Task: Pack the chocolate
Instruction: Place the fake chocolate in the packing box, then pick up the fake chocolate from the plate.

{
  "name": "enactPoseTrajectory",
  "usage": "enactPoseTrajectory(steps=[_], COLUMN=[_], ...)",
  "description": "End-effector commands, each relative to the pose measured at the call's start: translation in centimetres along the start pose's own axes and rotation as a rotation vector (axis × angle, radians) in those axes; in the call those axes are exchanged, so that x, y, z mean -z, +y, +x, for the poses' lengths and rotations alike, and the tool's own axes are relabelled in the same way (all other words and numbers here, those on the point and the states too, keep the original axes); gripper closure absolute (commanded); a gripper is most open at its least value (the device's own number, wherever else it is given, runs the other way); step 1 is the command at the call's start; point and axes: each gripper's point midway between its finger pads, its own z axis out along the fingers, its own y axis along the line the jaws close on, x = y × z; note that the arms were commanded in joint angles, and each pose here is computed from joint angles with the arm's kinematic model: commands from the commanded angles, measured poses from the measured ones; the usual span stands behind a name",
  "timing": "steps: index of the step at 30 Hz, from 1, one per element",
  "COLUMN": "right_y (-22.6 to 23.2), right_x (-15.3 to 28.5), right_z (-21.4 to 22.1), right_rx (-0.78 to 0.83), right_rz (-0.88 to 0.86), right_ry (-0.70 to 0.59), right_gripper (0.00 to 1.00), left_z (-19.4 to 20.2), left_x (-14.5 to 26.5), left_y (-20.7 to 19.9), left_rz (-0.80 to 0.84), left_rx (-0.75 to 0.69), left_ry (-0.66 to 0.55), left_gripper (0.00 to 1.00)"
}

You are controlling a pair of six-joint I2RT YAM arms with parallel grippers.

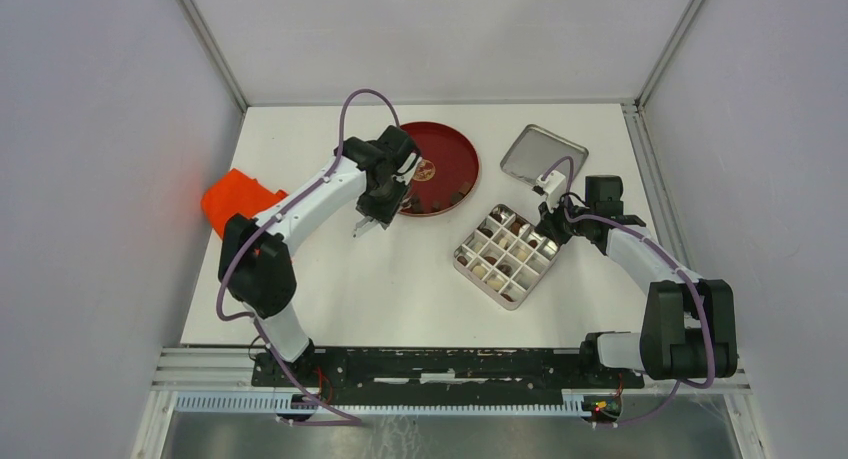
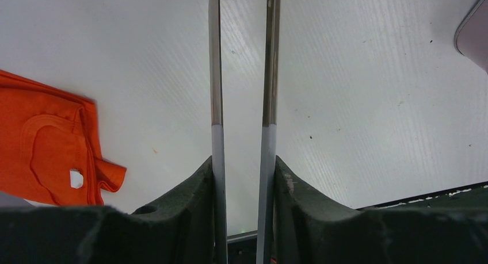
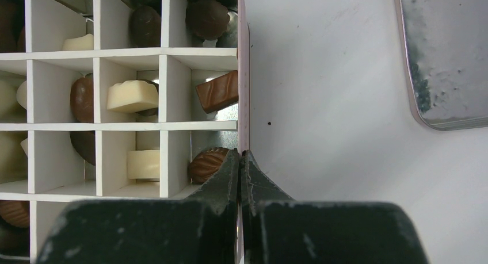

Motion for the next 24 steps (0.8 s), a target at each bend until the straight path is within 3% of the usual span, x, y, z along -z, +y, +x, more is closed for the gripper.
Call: enactPoseTrajectory(steps=[1,17,19,23,24], right_y=[-0.5,-0.5,-0.6,-0.6,-0.6], right_x=[0.3,0.4,0.4,0.4,0.4], right_z=[-2.4,-2.5,-2.5,-2.5,-2.5], right_rx=[0.043,0.048,0.049,0.048,0.047], right_rz=[-0.001,0.001,0.003,0.002,0.002], right_ry=[-0.070,-0.073,-0.073,-0.072,-0.072], right_gripper=[1.00,1.00,1.00,1.00,1.00], left_z=[-0.2,-0.2,-0.5,-0.9,-1.1], left_x=[-0.4,-1.2,-0.9,-0.5,-0.3], left_y=[0.2,0.3,0.3,0.7,0.8], left_rz=[-0.013,-0.022,-0.025,-0.044,-0.052], left_rx=[-0.044,-0.047,-0.045,-0.031,-0.025], left_ry=[0.007,0.035,0.026,0.004,-0.004], left_gripper=[0.59,0.63,0.70,0.97,0.98])
